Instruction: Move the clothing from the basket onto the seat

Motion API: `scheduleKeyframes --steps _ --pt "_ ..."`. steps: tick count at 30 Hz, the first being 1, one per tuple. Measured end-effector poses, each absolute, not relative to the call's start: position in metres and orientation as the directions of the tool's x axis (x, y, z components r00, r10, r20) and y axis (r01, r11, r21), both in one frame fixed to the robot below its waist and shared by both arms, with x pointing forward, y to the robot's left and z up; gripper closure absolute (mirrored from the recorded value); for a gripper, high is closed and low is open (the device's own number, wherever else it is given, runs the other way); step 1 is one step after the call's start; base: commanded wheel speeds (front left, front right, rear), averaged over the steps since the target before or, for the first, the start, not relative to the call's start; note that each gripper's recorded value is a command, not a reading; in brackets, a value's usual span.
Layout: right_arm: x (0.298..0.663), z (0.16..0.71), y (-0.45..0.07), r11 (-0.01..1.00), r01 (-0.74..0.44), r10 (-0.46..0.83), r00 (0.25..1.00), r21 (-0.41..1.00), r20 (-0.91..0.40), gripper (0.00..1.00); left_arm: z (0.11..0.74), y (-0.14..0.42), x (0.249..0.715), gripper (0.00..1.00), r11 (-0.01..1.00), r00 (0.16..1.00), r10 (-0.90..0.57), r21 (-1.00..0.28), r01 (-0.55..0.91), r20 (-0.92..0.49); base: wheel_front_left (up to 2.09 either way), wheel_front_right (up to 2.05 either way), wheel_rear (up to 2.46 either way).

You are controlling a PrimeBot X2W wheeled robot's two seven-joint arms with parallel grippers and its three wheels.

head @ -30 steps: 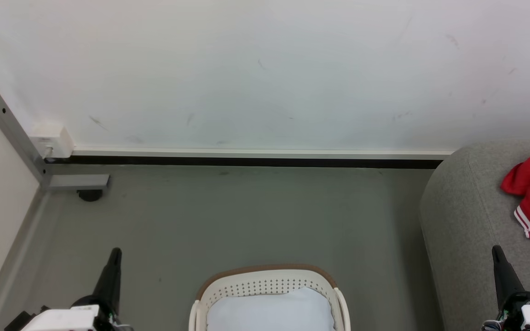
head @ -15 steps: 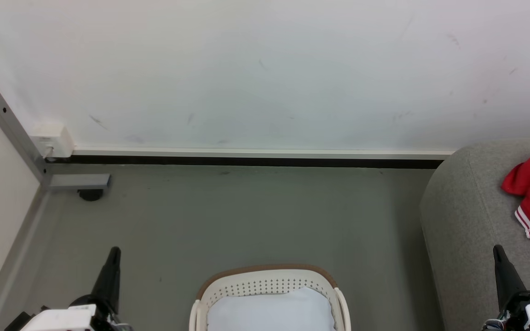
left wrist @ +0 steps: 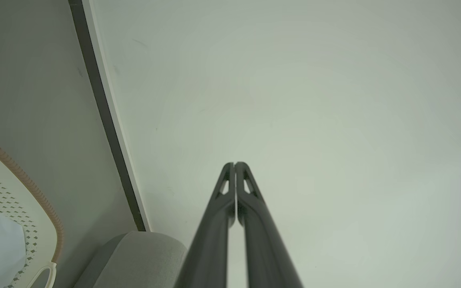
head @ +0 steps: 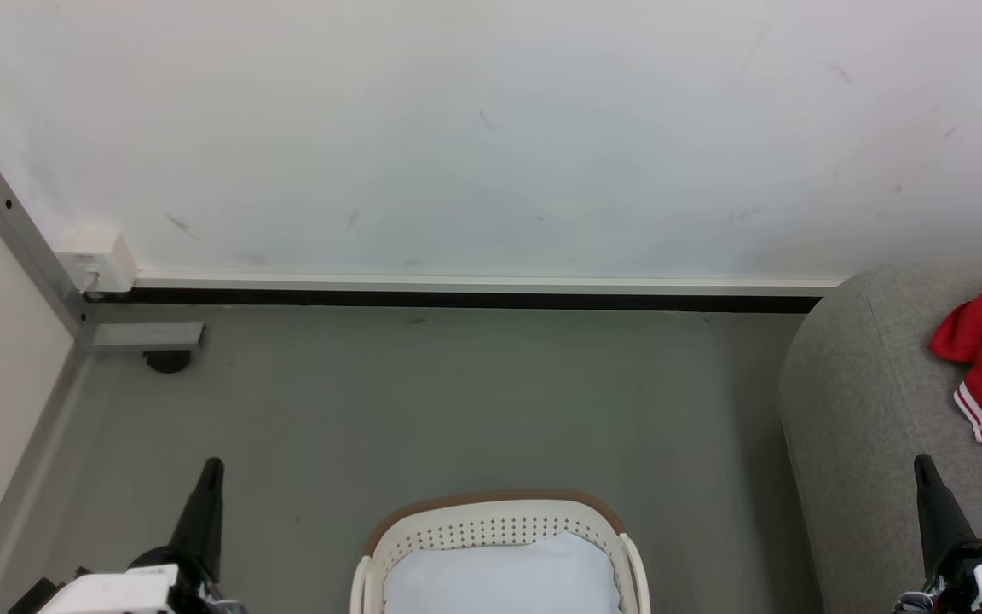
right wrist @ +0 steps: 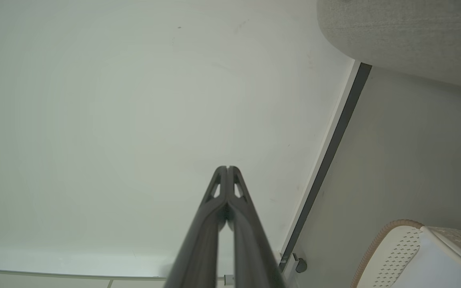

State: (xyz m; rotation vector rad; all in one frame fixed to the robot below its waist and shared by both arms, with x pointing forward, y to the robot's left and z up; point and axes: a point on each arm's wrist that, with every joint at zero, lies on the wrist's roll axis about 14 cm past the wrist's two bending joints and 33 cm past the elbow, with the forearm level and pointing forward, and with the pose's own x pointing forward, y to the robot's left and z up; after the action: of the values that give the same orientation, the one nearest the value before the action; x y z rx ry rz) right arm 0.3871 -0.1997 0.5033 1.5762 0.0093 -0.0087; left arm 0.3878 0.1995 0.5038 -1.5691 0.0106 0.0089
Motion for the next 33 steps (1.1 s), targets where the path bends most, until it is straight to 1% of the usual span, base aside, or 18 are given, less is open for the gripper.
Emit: scheduleKeyframes --steps 33 --pt "0.3871 0.5035 -0.1997 -0.006 0.011 0.002 1.0 1.0 -0.011 1.0 0.5039 0.1995 0.3878 1.0 0.001 1.0 -0.001 -1.0 -0.012 -0.012 0.0 0.0 0.0"
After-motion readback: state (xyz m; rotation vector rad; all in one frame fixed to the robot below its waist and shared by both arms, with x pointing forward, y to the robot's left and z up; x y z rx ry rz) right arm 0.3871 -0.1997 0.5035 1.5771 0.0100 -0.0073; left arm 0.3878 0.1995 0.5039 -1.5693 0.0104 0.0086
